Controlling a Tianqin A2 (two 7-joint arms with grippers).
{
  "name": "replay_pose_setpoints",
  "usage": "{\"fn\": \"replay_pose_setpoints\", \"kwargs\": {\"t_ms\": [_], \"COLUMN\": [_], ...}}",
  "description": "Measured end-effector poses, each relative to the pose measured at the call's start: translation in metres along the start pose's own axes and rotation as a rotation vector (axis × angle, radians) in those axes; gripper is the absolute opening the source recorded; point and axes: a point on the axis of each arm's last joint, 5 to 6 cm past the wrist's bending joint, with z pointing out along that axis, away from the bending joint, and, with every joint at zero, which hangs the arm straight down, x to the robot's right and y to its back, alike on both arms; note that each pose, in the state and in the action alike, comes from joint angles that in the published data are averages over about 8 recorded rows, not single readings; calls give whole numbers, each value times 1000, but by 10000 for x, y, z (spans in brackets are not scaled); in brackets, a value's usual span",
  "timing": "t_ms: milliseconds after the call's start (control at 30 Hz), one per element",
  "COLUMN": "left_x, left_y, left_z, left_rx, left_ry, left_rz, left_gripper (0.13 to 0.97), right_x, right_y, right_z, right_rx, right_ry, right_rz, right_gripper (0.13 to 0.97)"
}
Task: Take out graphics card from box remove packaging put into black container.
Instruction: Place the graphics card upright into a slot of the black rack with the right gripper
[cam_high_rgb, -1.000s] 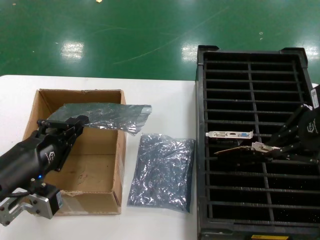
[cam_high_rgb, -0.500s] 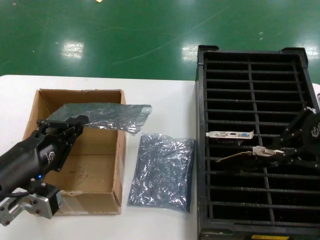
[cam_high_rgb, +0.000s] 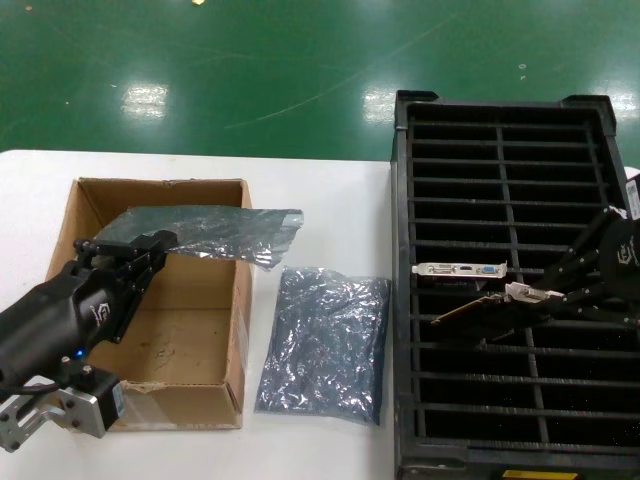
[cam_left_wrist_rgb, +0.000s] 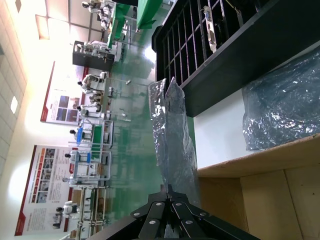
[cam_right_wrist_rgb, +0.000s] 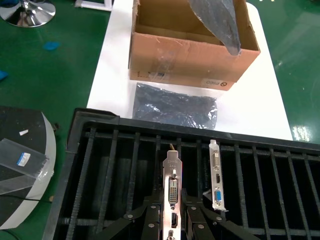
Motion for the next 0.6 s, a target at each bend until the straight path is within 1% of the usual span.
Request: {"fn": "replay_pose_setpoints", "kwargs": {"t_ms": [300,600], "left_x": [0,0], "left_y": [0,0], "left_z": [0,0], "left_rx": [0,0], "left_ry": [0,0], "left_rz": [0,0], "left_gripper": [140,140], "right_x": [26,64], "right_y": [-20,14], "right_z": [-40,-18], "right_rx": [6,1], "right_ry": [15,14], "right_rz": [-7,2], "right_gripper": [186,186]}}
